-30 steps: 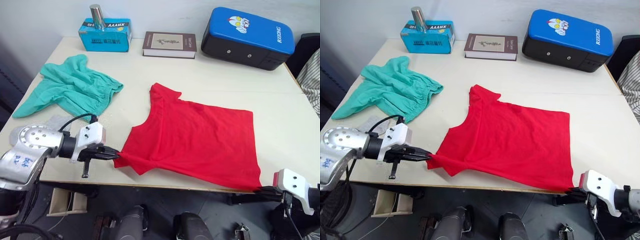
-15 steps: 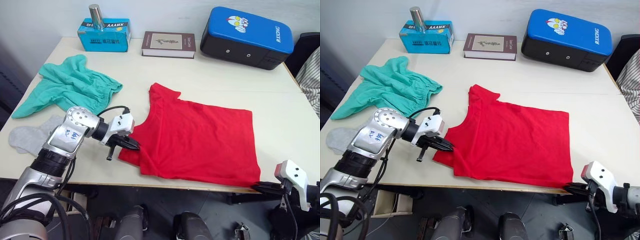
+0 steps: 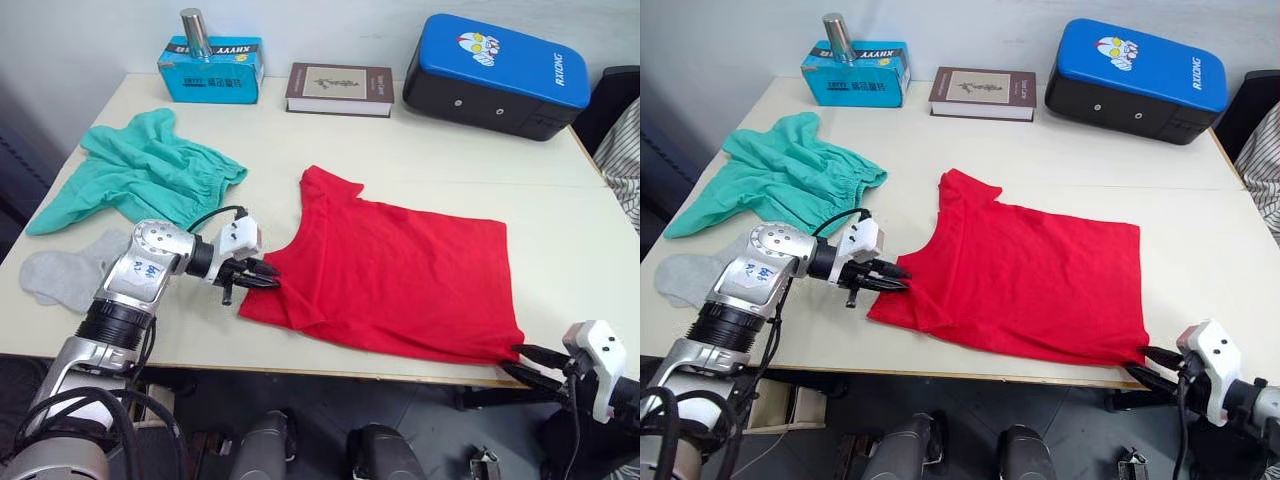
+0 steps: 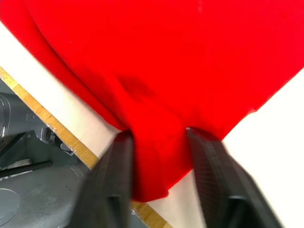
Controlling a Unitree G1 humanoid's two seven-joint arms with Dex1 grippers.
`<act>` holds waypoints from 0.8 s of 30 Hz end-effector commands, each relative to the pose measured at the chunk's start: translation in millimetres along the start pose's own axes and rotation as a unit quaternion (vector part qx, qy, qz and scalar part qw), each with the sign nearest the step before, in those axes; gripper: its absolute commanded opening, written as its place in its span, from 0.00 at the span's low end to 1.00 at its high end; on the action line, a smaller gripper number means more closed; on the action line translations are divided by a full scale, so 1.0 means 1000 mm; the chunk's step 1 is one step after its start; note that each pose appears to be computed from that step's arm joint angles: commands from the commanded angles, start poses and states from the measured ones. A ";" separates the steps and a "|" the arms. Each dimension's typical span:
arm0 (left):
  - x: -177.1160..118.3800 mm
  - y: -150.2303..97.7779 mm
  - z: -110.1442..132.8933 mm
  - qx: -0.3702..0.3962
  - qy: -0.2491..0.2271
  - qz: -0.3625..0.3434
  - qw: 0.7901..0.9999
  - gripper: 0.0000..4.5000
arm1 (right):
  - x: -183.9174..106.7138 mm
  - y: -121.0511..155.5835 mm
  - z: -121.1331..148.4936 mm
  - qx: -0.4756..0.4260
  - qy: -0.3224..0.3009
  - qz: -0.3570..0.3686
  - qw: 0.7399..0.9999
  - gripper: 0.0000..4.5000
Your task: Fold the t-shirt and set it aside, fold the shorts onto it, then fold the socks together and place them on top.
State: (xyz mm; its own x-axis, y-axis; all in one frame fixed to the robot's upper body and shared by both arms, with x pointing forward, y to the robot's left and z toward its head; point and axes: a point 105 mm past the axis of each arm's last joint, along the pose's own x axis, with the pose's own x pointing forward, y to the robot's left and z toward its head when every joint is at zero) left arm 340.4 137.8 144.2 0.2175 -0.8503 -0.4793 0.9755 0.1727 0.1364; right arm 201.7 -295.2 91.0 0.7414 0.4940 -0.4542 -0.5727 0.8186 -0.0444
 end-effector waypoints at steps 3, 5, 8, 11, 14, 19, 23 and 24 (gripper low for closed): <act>-0.039 0.025 0.030 0.005 -0.133 0.126 0.983 0.47 | -0.037 -0.012 0.035 -0.006 -0.099 -0.066 0.993 0.72; -0.050 0.017 0.024 0.015 -0.139 0.121 0.983 0.44 | -0.045 -0.001 0.039 -0.009 -0.103 -0.045 0.994 0.68; -0.057 0.001 0.012 0.030 -0.121 0.093 0.988 0.25 | -0.047 0.012 0.044 -0.023 -0.102 -0.019 0.994 0.49; -0.055 -0.015 0.000 0.049 -0.091 0.062 0.993 0.05 | -0.040 0.027 0.044 -0.047 -0.092 0.018 0.994 0.27; -0.043 -0.030 0.002 0.066 -0.094 0.028 0.993 0.00 | -0.020 0.049 0.040 -0.074 -0.088 0.064 0.991 0.03; -0.012 -0.051 0.001 0.083 -0.088 -0.028 0.992 0.00 | 0.008 0.064 0.027 -0.100 -0.076 0.094 0.988 0.01; 0.013 -0.063 -0.006 0.111 -0.067 -0.071 0.989 0.00 | 0.023 0.062 0.024 -0.105 -0.073 0.081 0.988 0.01; 0.017 -0.065 -0.007 0.117 -0.063 -0.077 0.988 0.00 | 0.025 0.061 0.023 -0.109 -0.071 0.077 0.988 0.01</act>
State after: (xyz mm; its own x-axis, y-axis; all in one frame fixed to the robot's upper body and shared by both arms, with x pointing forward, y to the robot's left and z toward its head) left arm 283.6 120.2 121.7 0.0689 -0.9228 -0.3791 0.9710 -0.0252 0.2377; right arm 191.1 -225.7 96.9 0.6560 0.6686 -0.3501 -0.7446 0.6493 -0.1551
